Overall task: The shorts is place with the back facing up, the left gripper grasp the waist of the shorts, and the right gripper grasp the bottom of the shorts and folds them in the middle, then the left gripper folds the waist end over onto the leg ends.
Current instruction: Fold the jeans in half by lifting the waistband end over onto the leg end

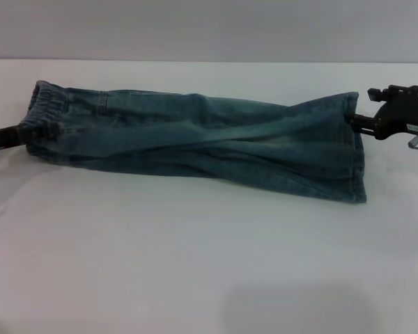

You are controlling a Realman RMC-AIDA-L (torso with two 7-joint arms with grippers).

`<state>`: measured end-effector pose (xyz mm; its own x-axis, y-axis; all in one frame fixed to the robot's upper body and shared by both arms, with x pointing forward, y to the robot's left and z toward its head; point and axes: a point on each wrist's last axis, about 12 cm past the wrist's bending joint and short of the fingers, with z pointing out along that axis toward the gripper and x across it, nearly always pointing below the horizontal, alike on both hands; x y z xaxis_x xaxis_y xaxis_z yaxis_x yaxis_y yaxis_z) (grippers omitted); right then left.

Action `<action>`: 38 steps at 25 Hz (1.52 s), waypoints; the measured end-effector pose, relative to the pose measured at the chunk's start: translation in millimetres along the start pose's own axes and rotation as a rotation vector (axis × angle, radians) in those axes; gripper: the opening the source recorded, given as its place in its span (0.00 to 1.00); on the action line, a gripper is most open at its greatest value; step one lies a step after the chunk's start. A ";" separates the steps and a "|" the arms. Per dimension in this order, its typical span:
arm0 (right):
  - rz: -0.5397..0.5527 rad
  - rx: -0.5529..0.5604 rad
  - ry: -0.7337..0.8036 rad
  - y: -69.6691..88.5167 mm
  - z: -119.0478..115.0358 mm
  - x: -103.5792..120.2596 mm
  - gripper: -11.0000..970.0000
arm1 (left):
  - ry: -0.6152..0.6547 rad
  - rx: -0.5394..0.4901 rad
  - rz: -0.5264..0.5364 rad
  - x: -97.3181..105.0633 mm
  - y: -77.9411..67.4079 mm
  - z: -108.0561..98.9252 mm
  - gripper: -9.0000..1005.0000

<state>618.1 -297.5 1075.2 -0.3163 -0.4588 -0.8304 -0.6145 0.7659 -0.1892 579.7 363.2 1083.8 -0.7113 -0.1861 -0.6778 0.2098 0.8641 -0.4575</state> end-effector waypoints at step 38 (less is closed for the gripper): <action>0.013 0.007 0.011 2.0 -1.8 7.2 0.66 | -0.049 -0.041 0.033 -4.7 -7.2 15.6 0.06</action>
<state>613.4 -300.2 1069.8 -0.3325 -0.4534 -0.8270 -0.6048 0.7753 -0.1818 592.0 350.6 1081.3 -0.6705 -0.1794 -0.7199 0.2042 0.8883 -0.4114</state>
